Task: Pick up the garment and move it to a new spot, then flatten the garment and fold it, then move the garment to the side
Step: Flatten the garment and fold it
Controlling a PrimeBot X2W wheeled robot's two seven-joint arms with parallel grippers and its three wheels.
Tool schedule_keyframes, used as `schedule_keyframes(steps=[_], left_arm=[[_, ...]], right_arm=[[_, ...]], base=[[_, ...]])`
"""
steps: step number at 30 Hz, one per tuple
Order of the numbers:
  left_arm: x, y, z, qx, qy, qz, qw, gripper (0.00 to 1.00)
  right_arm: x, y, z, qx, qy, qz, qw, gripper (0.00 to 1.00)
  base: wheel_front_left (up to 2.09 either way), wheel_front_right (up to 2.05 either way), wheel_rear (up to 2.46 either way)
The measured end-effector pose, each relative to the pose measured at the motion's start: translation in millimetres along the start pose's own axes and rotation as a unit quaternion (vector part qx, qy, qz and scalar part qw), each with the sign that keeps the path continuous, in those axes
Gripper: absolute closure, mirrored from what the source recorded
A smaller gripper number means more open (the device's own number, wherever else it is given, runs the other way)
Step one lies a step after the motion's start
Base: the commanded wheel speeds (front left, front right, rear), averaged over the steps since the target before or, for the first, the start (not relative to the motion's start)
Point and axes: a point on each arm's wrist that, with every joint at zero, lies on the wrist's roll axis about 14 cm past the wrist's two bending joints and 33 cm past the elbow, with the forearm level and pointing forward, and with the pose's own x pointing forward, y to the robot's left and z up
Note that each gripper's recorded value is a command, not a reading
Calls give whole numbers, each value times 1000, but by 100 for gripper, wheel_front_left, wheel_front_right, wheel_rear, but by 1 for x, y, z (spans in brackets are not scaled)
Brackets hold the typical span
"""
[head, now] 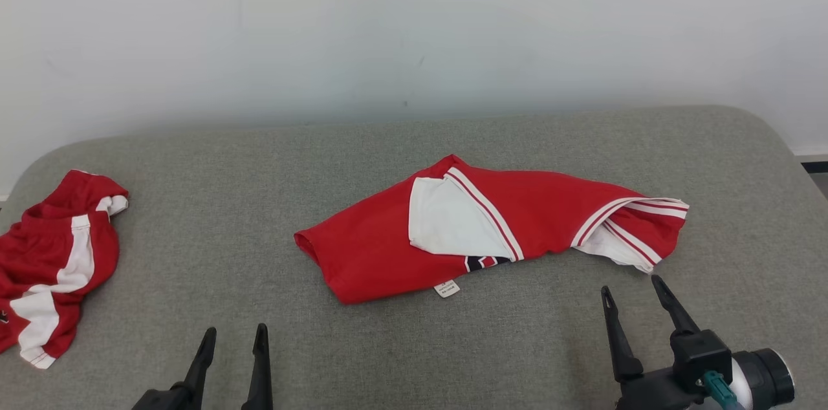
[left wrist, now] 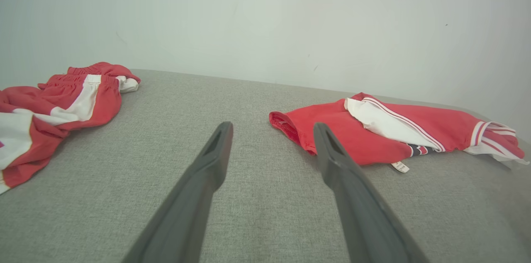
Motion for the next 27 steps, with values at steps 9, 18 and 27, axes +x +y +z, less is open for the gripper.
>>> schedule_keyframes(steps=[9, 18, 27], left_arm=[[-9, 5, 0, 1, -1, 8, 1000, 0], [-12, 4, -4, 6, 7, 6, 1000, 0], [21, -21, -40, -18, 76, -36, 996, 0]], right_arm=[[-20, 11, 8, 14, -18, 3, 1000, 0], [-26, 8, 12, 44, -26, -6, 999, 0], [-26, 12, 6, 55, -14, -4, 998, 0]], base=[[0, 0, 0], [0, 0, 0], [0, 0, 0]])
